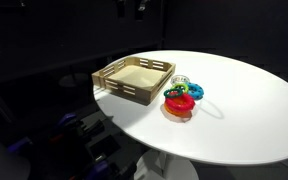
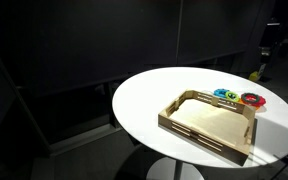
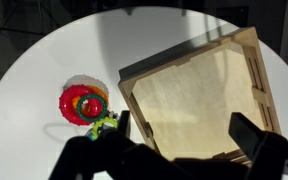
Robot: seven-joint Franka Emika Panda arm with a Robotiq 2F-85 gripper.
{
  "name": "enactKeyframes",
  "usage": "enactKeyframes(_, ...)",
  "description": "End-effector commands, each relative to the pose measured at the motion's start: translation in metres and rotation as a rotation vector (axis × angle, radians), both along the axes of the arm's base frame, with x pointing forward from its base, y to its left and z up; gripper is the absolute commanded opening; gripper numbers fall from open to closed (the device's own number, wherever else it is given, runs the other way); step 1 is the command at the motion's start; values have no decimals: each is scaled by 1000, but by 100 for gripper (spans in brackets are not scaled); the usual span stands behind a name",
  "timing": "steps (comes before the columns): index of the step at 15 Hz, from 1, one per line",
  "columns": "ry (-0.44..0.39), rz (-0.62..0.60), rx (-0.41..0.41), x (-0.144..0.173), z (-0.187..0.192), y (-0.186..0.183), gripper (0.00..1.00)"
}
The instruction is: Put the green object on the table
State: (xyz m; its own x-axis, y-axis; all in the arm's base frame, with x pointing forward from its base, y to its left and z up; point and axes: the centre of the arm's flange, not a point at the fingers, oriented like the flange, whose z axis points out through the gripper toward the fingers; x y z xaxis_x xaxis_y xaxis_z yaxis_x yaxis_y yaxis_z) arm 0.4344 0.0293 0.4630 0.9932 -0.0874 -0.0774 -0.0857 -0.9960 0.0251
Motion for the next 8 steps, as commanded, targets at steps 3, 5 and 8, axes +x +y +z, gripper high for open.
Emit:
enactKeyframes(3,-49,-10,-33,-29,51,19,100)
enactKeyframes(5,-53,6,-18,-22,39,16,100)
enactKeyframes(8,-44,6,-18,-21,35,16,100)
